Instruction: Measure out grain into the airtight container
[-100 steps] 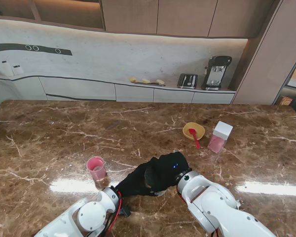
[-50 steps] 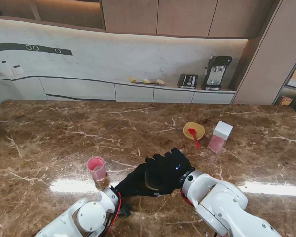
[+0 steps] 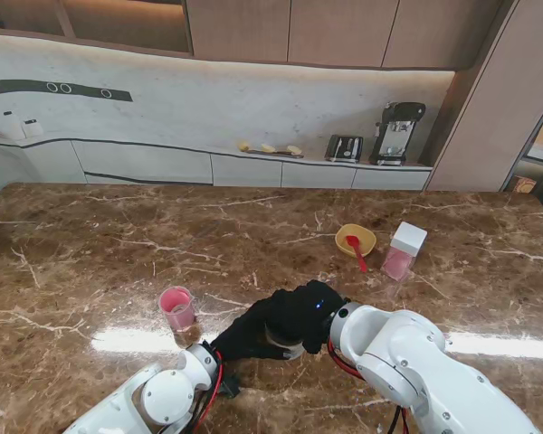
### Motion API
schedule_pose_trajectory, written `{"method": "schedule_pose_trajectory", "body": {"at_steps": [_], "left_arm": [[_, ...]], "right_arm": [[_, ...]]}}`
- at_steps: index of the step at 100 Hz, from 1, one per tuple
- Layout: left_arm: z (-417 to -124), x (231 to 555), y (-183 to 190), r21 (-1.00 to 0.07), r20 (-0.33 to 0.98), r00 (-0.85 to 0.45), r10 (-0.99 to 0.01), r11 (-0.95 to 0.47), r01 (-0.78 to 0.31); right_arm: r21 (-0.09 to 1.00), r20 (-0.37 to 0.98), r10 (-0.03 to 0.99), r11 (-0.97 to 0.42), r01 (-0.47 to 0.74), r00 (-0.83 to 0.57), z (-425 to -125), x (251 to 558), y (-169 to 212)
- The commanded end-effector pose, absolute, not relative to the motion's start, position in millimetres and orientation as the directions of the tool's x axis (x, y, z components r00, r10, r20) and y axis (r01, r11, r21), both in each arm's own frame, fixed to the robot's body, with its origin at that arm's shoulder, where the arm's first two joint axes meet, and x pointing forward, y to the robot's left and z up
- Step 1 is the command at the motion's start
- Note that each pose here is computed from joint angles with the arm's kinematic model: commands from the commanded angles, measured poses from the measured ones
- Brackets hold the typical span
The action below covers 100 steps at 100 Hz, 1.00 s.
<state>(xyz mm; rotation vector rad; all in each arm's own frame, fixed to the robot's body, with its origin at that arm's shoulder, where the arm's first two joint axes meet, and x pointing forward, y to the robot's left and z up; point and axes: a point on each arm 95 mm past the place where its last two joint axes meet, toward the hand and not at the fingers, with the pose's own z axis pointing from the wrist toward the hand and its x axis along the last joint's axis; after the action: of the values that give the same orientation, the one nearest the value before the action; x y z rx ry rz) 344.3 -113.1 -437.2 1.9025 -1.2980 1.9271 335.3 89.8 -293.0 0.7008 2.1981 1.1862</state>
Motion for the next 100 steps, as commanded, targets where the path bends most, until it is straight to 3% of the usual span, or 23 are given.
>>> {"method": "schedule_pose_trajectory", "body": {"at_steps": [1,51,73,100], "left_arm": [[-454,334,-105,-0.459,0.859,-0.150,-0.490,-0.605,-0.651],[-455,334,-106,-0.459,0.858,-0.153,-0.490,-0.599,-0.656],[-455,334,-106,-0.460,0.857,-0.152,-0.492,-0.599,-0.655],[-455,334,-106,-0.459,0.858,-0.152,-0.491,-0.600,-0.655]], "right_arm": [[0.842,-0.214,0.661,0.498,0.207,-0.719,-300,335,87],[0.935,-0.209,0.743,0.342,0.092,-0.636,-318,339,88],[0.936,-0.259,0.727,0.351,0.020,-0.636,-305,332,84],[0.917,-0.173,0.681,0.374,0.135,-0.712,-289,329,82]]}}
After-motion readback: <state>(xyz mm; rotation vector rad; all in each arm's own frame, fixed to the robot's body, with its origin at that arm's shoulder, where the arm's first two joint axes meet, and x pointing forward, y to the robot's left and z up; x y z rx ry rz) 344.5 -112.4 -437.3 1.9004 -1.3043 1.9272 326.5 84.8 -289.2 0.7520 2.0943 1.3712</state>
